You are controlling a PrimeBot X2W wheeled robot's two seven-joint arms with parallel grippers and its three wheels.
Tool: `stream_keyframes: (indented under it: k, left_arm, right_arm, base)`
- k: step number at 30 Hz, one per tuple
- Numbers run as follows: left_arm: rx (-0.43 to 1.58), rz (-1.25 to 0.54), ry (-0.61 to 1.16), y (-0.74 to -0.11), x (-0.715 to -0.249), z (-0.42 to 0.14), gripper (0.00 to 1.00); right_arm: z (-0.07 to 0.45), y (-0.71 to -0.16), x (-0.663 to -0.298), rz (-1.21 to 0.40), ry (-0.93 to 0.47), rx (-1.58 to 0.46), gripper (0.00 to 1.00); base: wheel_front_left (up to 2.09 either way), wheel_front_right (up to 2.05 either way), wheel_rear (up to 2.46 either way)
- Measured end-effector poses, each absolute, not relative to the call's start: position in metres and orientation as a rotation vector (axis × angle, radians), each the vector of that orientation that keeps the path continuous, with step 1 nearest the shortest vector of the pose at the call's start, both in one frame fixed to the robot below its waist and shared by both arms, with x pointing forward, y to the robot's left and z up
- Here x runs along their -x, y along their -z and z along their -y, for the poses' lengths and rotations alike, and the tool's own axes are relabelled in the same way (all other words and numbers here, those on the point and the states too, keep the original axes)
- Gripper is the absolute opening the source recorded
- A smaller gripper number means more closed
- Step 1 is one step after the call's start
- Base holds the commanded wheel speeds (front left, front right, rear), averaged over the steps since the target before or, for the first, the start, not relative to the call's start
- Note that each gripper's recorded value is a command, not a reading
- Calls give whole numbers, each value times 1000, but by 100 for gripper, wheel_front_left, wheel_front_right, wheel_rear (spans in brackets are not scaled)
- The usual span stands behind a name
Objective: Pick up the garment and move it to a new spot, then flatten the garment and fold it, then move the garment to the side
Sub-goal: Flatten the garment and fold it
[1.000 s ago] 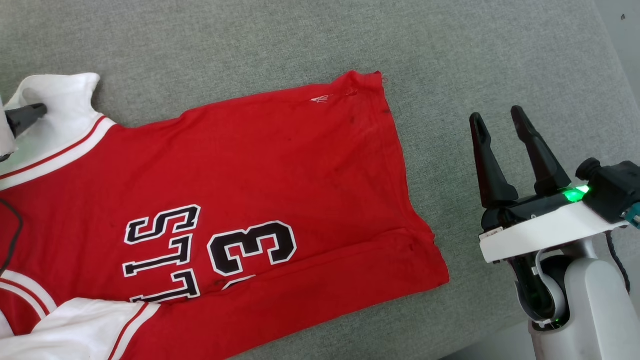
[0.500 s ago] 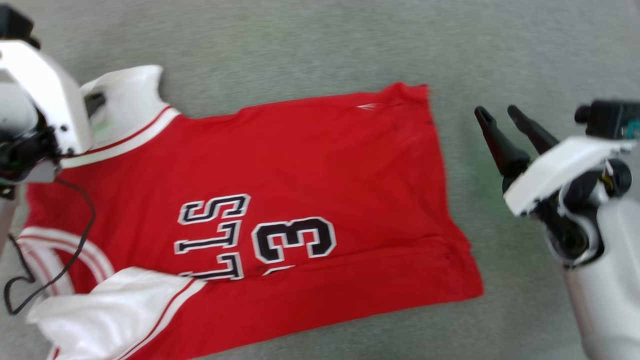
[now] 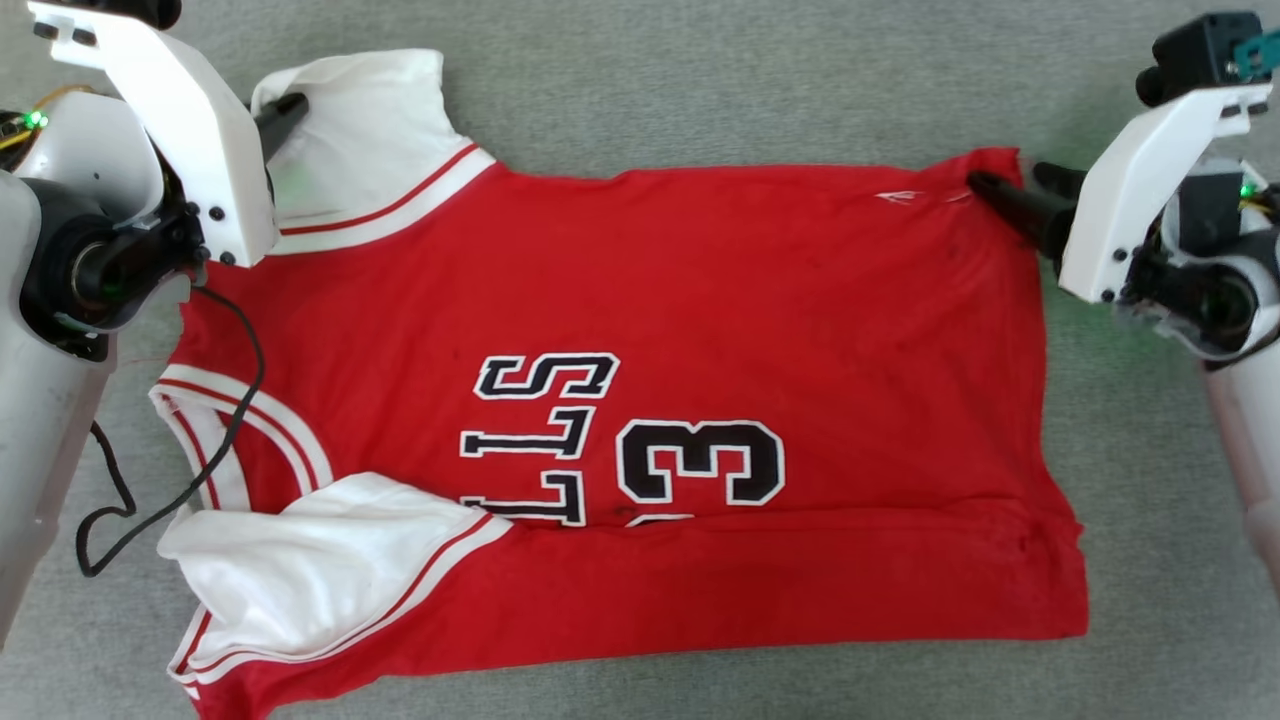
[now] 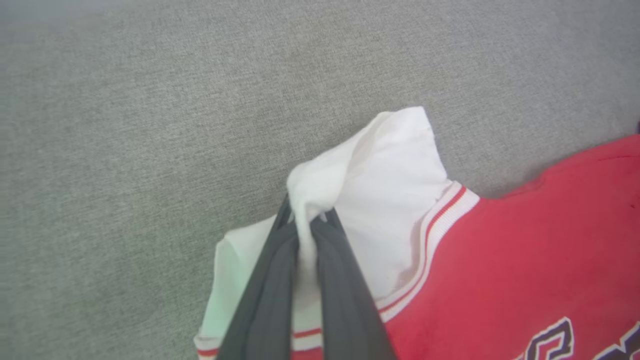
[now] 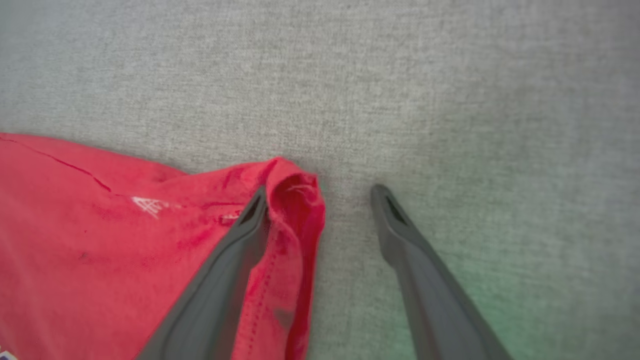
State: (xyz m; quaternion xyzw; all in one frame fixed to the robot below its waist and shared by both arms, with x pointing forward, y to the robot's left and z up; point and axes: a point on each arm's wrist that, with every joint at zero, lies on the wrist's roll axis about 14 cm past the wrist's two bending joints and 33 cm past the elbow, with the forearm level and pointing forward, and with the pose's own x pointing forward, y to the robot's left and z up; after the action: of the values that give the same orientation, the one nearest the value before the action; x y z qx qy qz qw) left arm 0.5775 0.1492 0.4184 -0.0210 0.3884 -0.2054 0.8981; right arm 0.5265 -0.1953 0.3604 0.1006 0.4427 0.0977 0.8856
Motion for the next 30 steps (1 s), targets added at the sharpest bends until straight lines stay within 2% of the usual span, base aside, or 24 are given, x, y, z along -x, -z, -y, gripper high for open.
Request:
stream_keyframes:
  k: [1,2,8,16,23,30]
  left_arm:
    - [43,-804,421,-418,-577,-151,0]
    - [43,-801,417,-417,-577,-153,0]
    - [42,-774,406,-425,-571,-160,0]
    - [74,-694,379,-449,-547,-172,0]
    - [143,-669,323,-454,-495,-186,0]
    - [219,-764,285,-431,-430,-188,0]
  right_arm:
    - [194,-358,-527,-943,-210,-202,25]
    - [193,-356,-527,-960,-215,-196,0]
    - [192,-364,-525,-974,-231,-173,0]
    - [193,-412,-524,-800,-252,-120,0]
    - [192,-426,-477,-751,-260,-128,0]
    - [192,-410,-424,-777,-229,-201,0]
  base:
    - [0,0,0]
    - [0,0,0]
    - [0,0,0]
    - [0,0,0]
    - [0,0,0]
    - [0,0,0]
